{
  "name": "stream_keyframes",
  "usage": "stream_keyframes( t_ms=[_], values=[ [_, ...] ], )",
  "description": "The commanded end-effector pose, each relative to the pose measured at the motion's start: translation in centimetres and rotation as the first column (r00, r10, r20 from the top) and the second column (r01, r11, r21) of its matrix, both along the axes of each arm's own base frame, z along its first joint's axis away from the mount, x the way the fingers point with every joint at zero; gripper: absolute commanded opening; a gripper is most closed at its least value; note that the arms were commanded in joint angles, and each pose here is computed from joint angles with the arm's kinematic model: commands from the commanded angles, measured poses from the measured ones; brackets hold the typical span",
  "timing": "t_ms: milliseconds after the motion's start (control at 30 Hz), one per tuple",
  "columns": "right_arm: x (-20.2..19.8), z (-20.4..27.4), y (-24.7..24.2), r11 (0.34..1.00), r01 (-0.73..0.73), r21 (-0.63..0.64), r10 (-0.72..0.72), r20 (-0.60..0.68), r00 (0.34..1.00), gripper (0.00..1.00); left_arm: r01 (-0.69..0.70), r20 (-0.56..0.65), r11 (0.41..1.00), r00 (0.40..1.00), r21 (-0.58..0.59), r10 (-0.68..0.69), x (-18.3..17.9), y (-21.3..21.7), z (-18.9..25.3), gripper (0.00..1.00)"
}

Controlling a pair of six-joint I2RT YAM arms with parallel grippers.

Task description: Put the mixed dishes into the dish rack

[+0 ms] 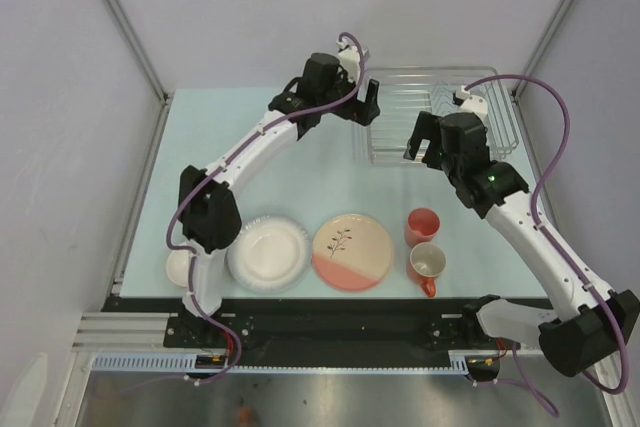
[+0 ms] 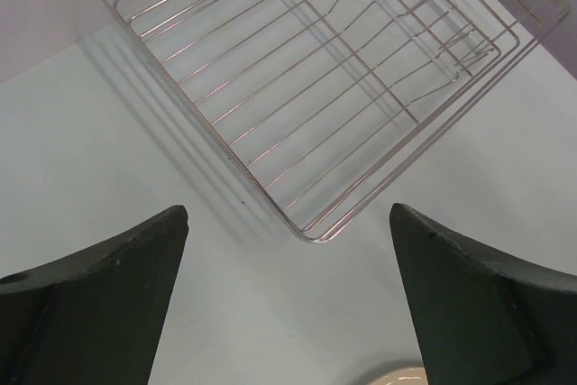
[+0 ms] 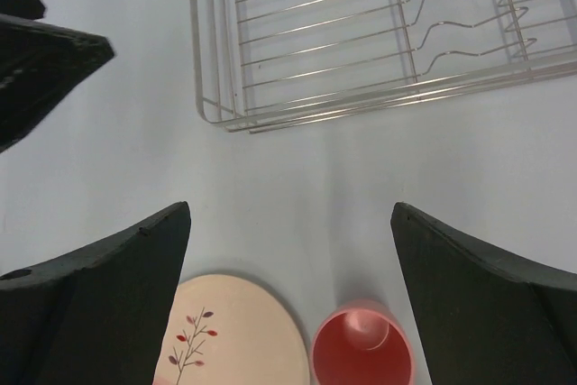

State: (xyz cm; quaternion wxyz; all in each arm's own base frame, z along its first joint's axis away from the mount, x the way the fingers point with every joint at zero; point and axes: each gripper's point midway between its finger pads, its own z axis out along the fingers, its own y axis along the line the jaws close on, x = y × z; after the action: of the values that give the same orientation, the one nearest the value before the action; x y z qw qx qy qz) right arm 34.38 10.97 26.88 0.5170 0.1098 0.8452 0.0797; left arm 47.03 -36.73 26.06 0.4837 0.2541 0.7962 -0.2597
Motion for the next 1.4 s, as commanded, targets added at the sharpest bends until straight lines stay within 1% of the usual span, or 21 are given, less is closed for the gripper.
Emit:
stream_keyframes(
  t_ms=[0,67,133,167,200,267,533,567,633,667,700,767,800,900,933,967,1033,1067,1133,1200,1367],
  values=[
    [-0.8,4.1,0.2,1.0,-0.009,0.01,0.008,0.134,0.991,1.0,-0.039,0.025,0.999,0.999,0.015,0.039,1.7,-0.6,-1.5,1.0],
    [-1.1,4.5,0.5,1.0,-0.022,0.007,0.02,0.159,0.987,1.0,-0.063,0.012,0.997,0.998,0.038,0.062,2.6,-0.9,-3.7,1.0],
    [-1.8,5.2,0.7,0.999,-0.032,-0.005,0.033,0.192,0.981,1.0,-0.081,0.01,0.996,0.997,0.042,0.08,3.5,-1.1,-4.0,1.0],
    [-1.9,5.2,0.5,1.0,-0.022,-0.01,0.024,0.205,0.978,1.0,-0.085,-0.027,0.994,0.996,0.069,0.087,3.8,-1.4,-6.3,1.0],
    [-2.1,5.5,0.5,1.0,-0.026,-0.013,0.028,0.219,0.975,1.0,-0.091,-0.016,0.994,0.996,0.059,0.092,4.2,-1.6,-5.6,1.0],
    [-2.4,5.4,0.9,0.999,-0.044,-0.018,0.047,0.229,0.972,1.0,-0.102,-0.041,0.991,0.994,0.082,0.106,4.8,-1.8,-7.5,1.0],
    [-2.6,5.1,1.7,0.998,-0.065,-0.012,0.066,0.235,0.97,1.0,-0.142,-0.02,0.982,0.989,0.124,0.146,6.6,-1.9,-10.6,1.0],
    [-2.6,5.1,1.6,0.998,-0.064,-0.009,0.065,0.237,0.969,0.98,-0.136,-0.025,0.981,0.99,0.141,0.141,6.5,-1.7,-11.6,1.0],
    [-2.7,5.1,1.6,0.998,-0.064,-0.011,0.065,0.236,0.97,0.93,-0.162,0.0,0.976,0.987,0.146,0.163,6.9,-1.1,-11.7,0.98],
    [-2.8,5.1,1.5,0.998,-0.061,-0.01,0.062,0.235,0.97,0.91,-0.173,-0.003,0.971,0.984,0.167,0.176,6.7,-0.3,-12.4,0.92],
    [-2.8,5.1,1.5,0.998,-0.059,-0.008,0.06,0.236,0.97,0.89,-0.188,-0.002,0.967,0.982,0.174,0.191,6.9,0.3,-12.7,0.89],
    [-3.0,5.2,1.3,0.999,-0.053,-0.007,0.053,0.239,0.97,0.89,-0.214,-0.005,0.955,0.976,0.207,0.219,6.8,1.6,-14.0,0.83],
    [-3.0,5.1,1.3,0.999,-0.053,-0.005,0.052,0.241,0.969,0.89,-0.234,0.005,0.949,0.971,0.212,0.238,7.0,2.4,-13.6,0.77],
    [-3.0,5.0,1.3,0.999,-0.052,-0.002,0.051,0.24,0.969,0.9,-0.267,0.013,0.926,0.962,0.266,0.273,6.5,4.4,-14.9,0.69],
    [-3.0,5.0,1.3,0.999,-0.052,-0.002,0.05,0.238,0.97,0.89,-0.274,0.029,0.926,0.961,0.262,0.276,6.4,4.7,-14.2,0.67],
    [-2.9,4.9,1.3,0.999,-0.051,0.001,0.049,0.237,0.97,0.89,-0.275,0.016,0.918,0.959,0.286,0.283,5.9,5.5,-15.3,0.65],
    [-2.9,4.8,1.4,0.999,-0.052,0.004,0.049,0.236,0.97,0.89,-0.293,0.024,0.91,0.954,0.295,0.299,5.5,6.3,-14.9,0.6],
    [-2.9,4.9,1.4,0.999,-0.052,0.006,0.049,0.239,0.97,0.89,-0.293,0.011,0.903,0.952,0.313,0.305,5.1,6.9,-15.7,0.57],
    [-3.0,4.8,1.4,0.999,-0.052,0.003,0.049,0.235,0.971,0.88,-0.304,0.008,0.895,0.948,0.327,0.319,4.6,7.9,-15.8,0.49],
    [-3.1,4.6,1.2,0.999,-0.049,-0.001,0.048,0.229,0.972,0.88,-0.323,0.003,0.884,0.939,0.336,0.343,4.0,9.5,-15.7,0.45],
    [-3.3,3.9,1.0,0.999,-0.04,-0.001,0.039,0.215,0.976,0.89,-0.389,-0.02,0.876,0.911,0.284,0.411,2.9,13.7,-13.6,0.44]
  ],
)
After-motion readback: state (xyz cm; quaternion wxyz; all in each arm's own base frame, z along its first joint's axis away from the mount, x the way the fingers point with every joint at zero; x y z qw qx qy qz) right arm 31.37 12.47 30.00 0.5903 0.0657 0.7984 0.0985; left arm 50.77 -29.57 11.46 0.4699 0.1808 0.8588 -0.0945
